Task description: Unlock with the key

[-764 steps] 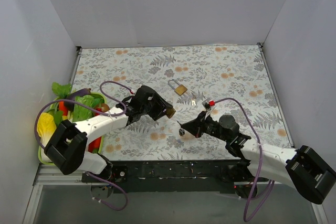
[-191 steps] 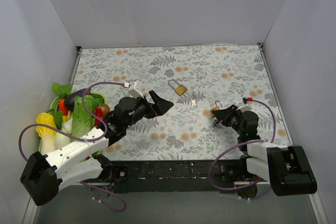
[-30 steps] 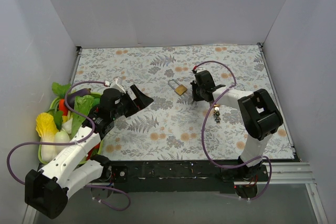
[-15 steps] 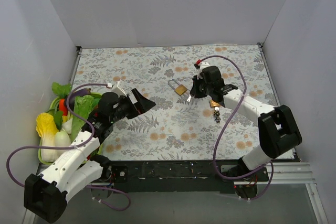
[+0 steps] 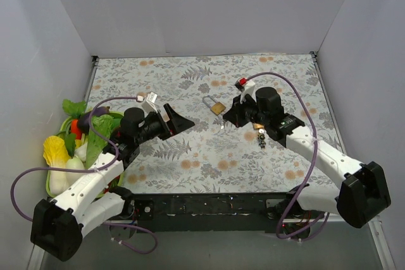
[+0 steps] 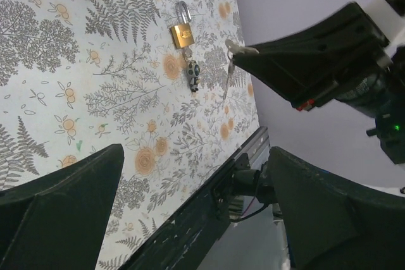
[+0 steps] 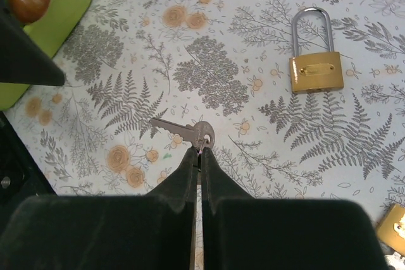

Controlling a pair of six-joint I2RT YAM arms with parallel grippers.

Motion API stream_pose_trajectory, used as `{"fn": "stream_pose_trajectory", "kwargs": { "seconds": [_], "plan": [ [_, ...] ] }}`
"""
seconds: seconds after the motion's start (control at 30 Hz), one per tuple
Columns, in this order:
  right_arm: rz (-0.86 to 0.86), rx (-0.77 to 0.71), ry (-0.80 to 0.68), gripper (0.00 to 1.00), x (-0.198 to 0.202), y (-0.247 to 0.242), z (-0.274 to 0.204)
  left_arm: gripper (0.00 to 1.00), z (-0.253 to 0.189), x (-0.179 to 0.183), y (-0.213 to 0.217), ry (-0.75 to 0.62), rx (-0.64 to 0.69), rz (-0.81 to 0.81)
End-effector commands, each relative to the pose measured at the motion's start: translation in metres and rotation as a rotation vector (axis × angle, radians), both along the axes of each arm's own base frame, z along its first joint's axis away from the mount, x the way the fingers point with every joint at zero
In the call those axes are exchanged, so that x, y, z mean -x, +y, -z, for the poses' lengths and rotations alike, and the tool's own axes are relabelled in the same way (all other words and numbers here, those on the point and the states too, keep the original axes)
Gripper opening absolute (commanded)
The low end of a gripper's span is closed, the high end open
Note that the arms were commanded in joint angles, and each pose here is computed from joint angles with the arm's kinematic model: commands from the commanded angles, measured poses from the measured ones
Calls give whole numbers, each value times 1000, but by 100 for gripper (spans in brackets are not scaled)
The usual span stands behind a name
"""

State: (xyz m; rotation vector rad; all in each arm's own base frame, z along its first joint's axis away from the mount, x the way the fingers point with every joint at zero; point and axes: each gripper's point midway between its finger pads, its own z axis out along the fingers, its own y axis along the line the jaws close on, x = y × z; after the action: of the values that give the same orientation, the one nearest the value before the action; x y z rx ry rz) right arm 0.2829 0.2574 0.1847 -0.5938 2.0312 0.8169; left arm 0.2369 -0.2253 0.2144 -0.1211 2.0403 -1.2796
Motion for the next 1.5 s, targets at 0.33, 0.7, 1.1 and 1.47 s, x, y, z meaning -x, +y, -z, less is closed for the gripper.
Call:
{"fn": "stream_pose_trajectory", "kwargs": {
  "seconds": [0.33,0.7,1.1,1.47],
  "plan": [
    [23,61,-245,1,37,36,2,97,0,-6,-42,302,202,-76],
    [49,173,-319,1,44,48,14,84,28,0,-58,400,157,-70],
    [34,192,-339,1,49,53,17,60,45,-5,-62,438,143,-83],
    [29,201,-348,1,52,52,20,47,49,-12,-77,463,161,-57]
  ]
}}
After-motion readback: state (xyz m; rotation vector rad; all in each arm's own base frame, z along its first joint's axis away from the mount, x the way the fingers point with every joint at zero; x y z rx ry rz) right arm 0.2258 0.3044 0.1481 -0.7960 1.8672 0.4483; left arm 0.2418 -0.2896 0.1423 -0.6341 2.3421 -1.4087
